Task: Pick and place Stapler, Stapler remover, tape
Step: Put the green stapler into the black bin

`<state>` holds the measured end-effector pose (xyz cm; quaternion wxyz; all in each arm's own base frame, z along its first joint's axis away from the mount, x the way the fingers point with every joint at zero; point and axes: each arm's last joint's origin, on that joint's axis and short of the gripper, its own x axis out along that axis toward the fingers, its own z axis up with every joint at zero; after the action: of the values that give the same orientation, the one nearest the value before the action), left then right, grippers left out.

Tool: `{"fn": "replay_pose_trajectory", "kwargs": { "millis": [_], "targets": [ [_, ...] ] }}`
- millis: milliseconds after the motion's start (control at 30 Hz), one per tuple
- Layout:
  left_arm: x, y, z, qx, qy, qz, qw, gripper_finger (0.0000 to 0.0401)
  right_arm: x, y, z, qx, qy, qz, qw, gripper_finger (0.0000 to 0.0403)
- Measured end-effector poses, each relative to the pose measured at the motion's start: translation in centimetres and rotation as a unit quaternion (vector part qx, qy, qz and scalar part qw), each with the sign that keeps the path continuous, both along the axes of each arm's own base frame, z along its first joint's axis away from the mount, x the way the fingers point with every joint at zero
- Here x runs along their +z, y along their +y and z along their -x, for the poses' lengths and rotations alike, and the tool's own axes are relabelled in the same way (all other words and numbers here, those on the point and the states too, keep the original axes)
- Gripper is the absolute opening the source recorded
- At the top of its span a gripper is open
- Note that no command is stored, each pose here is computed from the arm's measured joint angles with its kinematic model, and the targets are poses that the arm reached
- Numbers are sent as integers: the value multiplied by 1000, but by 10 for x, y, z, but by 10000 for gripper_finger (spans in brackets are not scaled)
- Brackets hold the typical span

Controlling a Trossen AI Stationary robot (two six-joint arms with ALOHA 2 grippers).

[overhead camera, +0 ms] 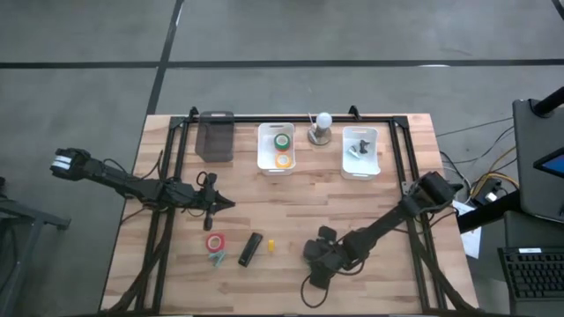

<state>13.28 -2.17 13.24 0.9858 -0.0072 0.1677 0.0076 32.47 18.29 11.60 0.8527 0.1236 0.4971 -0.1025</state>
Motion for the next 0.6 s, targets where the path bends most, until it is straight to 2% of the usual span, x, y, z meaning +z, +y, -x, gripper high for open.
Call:
{"fn": "replay_pose_trajectory", "kwargs": {
  "millis": [467, 600],
  "targets": [
    [0, 0, 0, 0, 0, 0, 1000, 23, -1, -7, -4, 23, -24, 80, 996, 91],
    [1, 0, 0, 0, -3, 1, 1000, 23, -1, -11, -7, 24, -27, 86, 996, 76]
  ]
}}
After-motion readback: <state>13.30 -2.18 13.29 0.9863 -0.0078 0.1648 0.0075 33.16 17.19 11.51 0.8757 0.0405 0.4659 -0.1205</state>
